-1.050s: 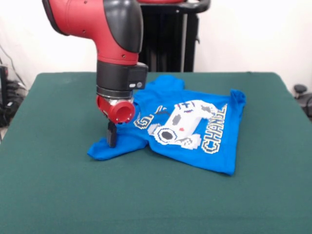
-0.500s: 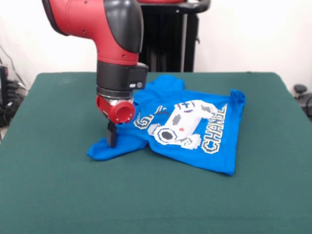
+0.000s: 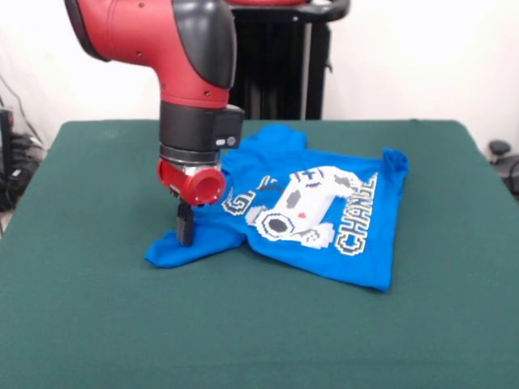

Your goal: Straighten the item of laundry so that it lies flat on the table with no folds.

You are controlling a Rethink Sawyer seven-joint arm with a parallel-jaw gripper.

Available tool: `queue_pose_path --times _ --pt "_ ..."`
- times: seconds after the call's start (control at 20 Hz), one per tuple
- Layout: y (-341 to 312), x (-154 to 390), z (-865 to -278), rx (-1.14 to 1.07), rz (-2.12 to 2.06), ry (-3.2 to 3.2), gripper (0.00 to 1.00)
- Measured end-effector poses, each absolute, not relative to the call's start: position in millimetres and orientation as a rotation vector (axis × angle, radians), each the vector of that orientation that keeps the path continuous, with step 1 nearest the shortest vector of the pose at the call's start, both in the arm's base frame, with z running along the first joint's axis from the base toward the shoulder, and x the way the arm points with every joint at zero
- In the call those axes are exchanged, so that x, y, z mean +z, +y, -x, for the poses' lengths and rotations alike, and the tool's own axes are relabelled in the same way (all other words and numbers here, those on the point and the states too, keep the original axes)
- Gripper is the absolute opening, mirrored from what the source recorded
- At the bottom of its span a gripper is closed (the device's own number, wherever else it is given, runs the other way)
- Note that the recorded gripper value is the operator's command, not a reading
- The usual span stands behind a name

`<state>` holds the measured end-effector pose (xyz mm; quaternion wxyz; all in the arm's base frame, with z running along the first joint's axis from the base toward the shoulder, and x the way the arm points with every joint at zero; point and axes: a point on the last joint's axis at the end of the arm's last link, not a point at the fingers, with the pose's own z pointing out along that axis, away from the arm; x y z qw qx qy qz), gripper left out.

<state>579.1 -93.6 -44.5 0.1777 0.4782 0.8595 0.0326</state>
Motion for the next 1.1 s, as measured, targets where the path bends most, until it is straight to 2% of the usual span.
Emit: queue_pose_path --times 0.65,1.1 --pt "-97.7 -43.6 -580.3 0.124 -1.273 2.455 0.0" --pt "-99.6 -35.5 -607.6 0.148 -1.189 2.428 0.0"
